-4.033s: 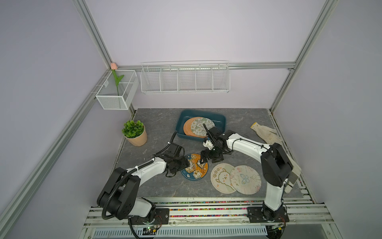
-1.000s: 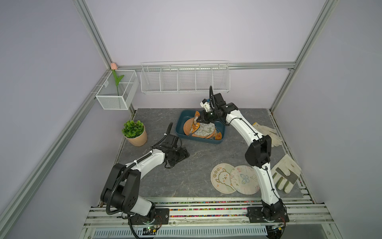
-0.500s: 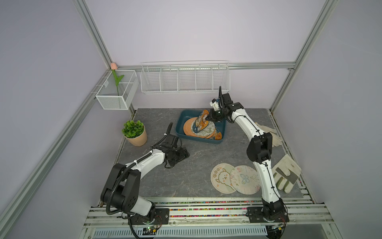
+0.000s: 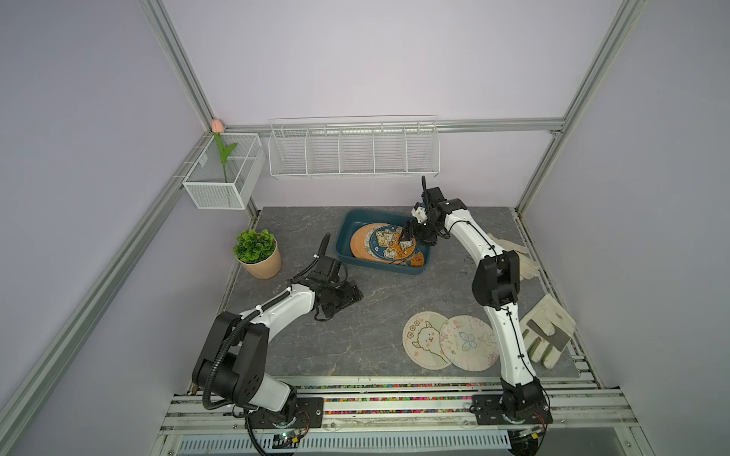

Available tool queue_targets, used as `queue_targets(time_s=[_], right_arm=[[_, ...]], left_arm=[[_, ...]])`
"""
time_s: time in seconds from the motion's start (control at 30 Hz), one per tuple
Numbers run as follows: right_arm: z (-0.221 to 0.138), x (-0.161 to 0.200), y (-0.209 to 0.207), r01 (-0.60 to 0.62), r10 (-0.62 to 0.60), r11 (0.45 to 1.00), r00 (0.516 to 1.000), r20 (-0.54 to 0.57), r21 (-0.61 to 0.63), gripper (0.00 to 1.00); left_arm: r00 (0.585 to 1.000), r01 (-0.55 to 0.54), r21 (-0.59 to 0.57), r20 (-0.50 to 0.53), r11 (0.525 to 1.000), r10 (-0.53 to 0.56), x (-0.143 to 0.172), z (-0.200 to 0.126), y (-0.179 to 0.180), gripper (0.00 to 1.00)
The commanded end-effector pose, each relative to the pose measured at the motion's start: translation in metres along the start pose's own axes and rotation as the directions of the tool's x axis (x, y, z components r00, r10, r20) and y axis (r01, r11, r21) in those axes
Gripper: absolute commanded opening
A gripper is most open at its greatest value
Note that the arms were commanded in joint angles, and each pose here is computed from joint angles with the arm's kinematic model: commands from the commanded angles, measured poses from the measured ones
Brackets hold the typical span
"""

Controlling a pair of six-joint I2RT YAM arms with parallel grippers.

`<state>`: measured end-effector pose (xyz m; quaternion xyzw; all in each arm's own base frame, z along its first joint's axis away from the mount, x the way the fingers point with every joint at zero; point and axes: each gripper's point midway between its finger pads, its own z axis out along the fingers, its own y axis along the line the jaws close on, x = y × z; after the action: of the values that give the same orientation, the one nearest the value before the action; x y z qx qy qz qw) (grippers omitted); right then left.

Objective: Put the coasters into the storage box
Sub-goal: Place the coaster in the storage box.

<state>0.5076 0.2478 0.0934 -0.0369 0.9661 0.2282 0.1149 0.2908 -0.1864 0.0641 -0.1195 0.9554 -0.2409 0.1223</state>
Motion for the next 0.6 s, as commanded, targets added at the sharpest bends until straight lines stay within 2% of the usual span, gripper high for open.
queue_targets(time_s=[0.0,0.23,0.43,0.57], right_arm=[[-0.027,0.012,-0.002,0.012,-0.012,0.999,1.000,-0.001,0.043,0.87],[-0.047,0.045,0.003,-0.007,0.007,1.000,1.000,0.000,0.012,0.94],[-0.066,0.090,0.006,-0.027,0.027,1.000,1.000,-0.014,0.005,0.99],[-0.079,0.122,0.004,-0.043,0.043,0.999,0.999,-0.020,0.019,0.96]], left_arm=[[1.000,-0.020,0.013,0.004,1.000,0.020,-0.006,-0.003,-0.006,0.88],[0.999,-0.042,0.017,-0.004,0.999,0.042,-0.002,-0.001,-0.010,0.88],[0.997,-0.069,0.025,-0.017,0.997,0.070,0.004,0.002,-0.016,0.88],[0.995,-0.097,0.033,-0.025,0.995,0.097,0.004,0.003,-0.022,0.88]])
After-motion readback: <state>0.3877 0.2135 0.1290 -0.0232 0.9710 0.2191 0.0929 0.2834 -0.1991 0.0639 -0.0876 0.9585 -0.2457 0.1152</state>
